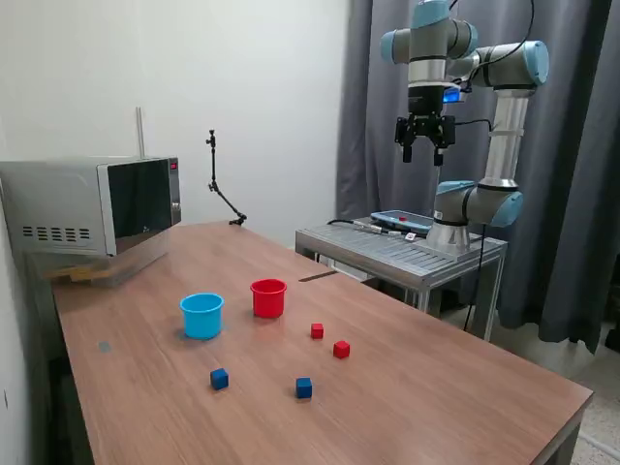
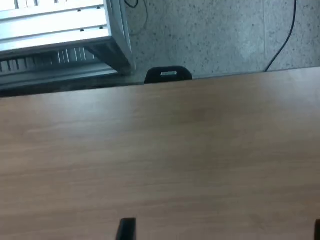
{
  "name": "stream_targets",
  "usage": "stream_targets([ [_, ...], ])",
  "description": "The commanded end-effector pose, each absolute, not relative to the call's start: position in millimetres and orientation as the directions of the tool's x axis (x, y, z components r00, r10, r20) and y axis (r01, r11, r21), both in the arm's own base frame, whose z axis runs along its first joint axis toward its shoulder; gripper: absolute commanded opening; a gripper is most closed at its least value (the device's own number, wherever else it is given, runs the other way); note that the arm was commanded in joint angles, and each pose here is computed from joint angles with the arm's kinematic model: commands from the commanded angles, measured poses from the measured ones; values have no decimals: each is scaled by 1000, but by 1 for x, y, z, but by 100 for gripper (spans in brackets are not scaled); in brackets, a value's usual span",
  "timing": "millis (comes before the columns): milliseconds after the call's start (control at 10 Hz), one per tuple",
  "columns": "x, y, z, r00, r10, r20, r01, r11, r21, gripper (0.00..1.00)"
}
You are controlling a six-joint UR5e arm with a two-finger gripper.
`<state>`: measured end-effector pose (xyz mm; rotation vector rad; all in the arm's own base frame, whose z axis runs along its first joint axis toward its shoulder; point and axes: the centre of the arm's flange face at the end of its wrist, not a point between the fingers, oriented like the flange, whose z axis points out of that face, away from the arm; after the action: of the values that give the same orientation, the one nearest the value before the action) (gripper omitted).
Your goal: Place red objects in the red bin, and blue objects in the blue bin.
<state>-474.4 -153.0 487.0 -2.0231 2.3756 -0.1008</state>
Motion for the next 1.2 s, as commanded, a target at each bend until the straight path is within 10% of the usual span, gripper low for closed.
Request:
stream_targets([
  [0,-475,-151,486,-157,-987,23,-986,156,-59,100],
  [1100,-547,-111,485,-111,-994,-8,-993,110,36,100],
])
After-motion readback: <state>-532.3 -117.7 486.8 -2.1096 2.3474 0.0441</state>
